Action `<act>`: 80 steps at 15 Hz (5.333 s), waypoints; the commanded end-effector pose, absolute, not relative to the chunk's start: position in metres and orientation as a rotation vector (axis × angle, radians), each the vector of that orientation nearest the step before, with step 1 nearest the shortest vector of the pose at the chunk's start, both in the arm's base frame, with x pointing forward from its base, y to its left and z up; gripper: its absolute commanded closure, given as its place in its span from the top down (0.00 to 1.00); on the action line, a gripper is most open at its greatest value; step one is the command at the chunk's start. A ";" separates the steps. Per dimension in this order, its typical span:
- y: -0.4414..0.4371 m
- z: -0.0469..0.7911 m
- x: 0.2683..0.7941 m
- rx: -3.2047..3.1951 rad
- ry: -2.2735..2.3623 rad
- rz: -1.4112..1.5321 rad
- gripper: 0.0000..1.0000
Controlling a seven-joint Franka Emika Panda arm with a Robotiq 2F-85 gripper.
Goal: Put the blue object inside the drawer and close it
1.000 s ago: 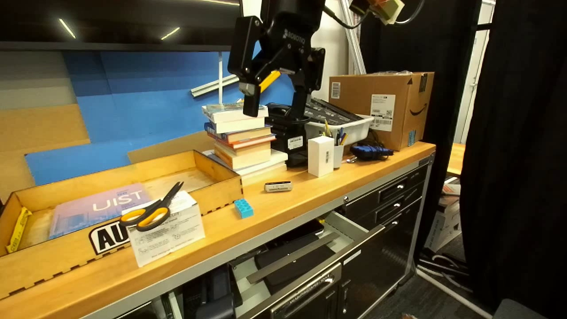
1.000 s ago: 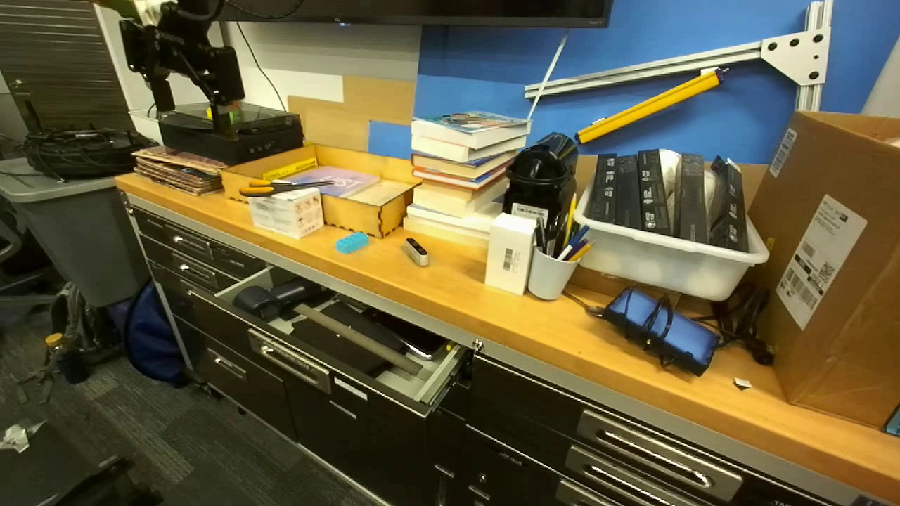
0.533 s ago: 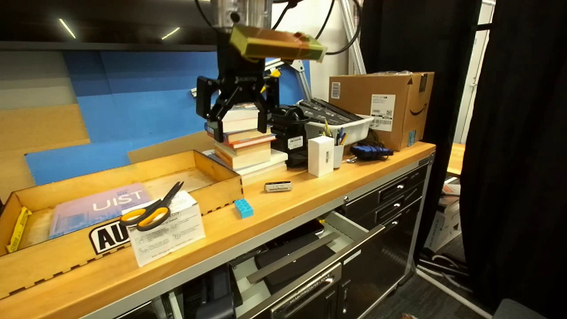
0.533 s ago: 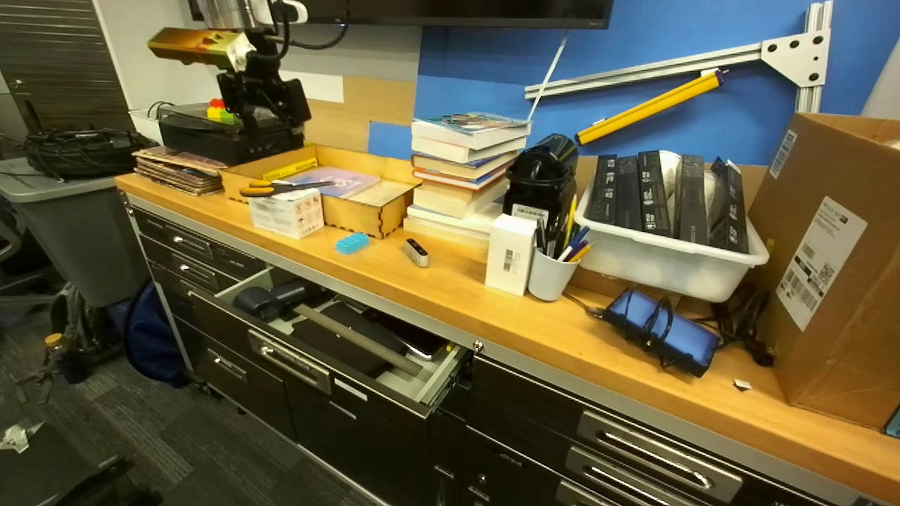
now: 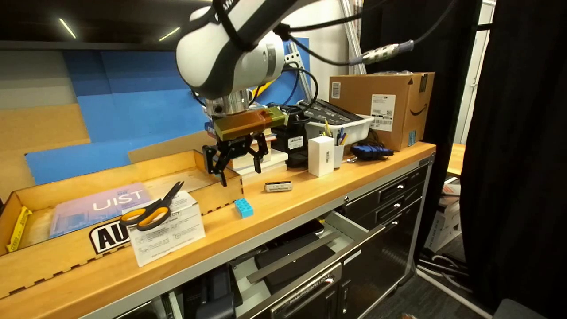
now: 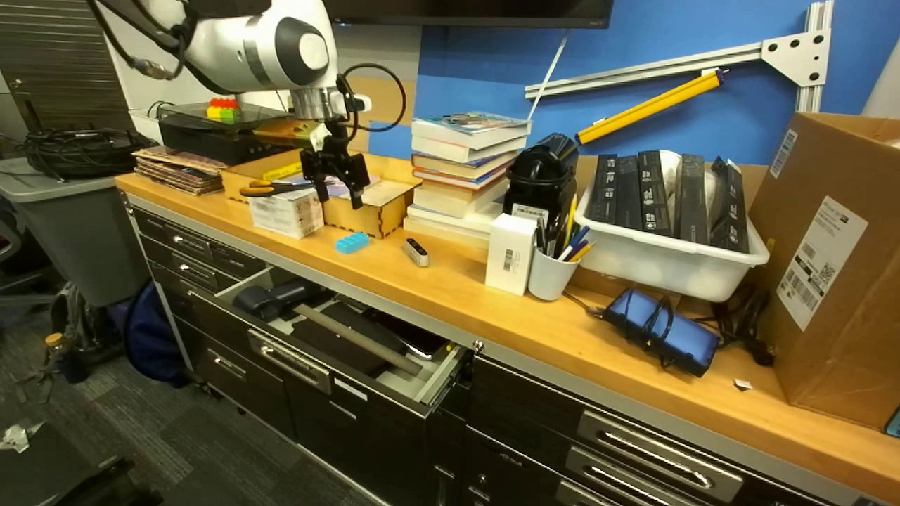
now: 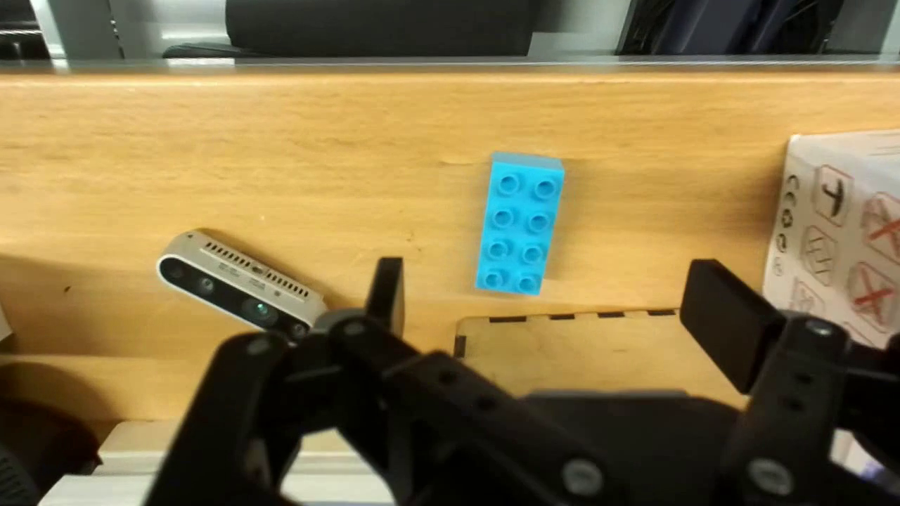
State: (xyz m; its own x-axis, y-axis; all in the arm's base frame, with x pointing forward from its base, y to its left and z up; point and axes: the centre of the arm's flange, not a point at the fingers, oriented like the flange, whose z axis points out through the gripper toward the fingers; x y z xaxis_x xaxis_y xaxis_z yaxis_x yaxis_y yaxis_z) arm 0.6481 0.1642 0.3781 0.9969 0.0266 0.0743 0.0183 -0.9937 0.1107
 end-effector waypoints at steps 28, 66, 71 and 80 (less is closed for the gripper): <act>0.109 0.312 0.554 3.101 -0.331 -0.220 0.15; 0.045 0.179 0.518 2.937 -0.705 -0.344 1.00; 0.047 0.185 0.566 2.950 -0.741 -0.206 1.00; 0.055 0.207 0.590 2.943 -0.807 0.024 1.00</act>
State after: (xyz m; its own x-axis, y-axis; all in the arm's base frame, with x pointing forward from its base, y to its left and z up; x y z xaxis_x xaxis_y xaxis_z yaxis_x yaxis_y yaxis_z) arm 0.5755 0.0510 0.1877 0.8782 -0.4756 -0.0512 -0.4667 -0.8753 0.1266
